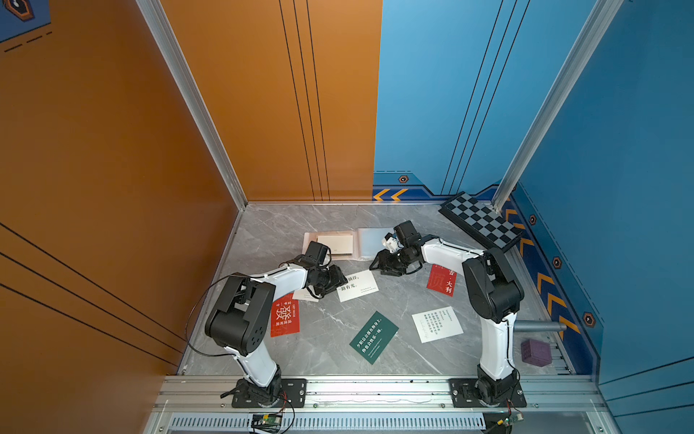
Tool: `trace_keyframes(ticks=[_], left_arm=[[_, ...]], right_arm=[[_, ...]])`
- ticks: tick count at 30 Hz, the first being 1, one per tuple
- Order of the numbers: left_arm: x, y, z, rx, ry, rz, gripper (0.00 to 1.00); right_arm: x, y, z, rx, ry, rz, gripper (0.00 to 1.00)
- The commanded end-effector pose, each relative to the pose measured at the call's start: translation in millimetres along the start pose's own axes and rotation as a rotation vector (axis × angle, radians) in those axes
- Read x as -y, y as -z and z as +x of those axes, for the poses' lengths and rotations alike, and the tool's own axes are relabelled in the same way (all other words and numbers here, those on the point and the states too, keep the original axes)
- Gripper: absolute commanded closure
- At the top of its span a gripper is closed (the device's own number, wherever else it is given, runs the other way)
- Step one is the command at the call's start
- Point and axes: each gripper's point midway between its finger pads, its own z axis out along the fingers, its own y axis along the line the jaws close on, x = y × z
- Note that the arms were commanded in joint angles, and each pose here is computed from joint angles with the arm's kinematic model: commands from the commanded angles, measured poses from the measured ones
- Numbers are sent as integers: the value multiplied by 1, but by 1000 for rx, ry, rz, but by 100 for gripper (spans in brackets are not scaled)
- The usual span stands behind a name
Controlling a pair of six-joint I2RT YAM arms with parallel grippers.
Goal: Place the photos into the photo albums
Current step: Adjust the photo at the center of the board, then pick up the photo at the center of the board.
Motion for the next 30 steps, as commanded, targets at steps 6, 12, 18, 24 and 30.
trace_keyframes(ticks=[6, 12, 18, 24, 30], left_arm=[[-61, -16, 39, -113, 49, -220, 45], [-58, -19, 42, -122, 36, -223, 45], [-56, -27, 46, -138, 24, -235, 45], [-54, -30, 45, -142, 16, -235, 45], [-52, -33, 42, -147, 12, -231, 45]], right_arm=[[9, -22, 24, -95, -33, 26, 40], [17, -23, 27, -103, -46, 39, 40], [13, -25, 28, -120, -47, 12, 40], [3, -20, 27, -121, -52, -24, 40], [-1, -10, 20, -104, -68, -49, 40]])
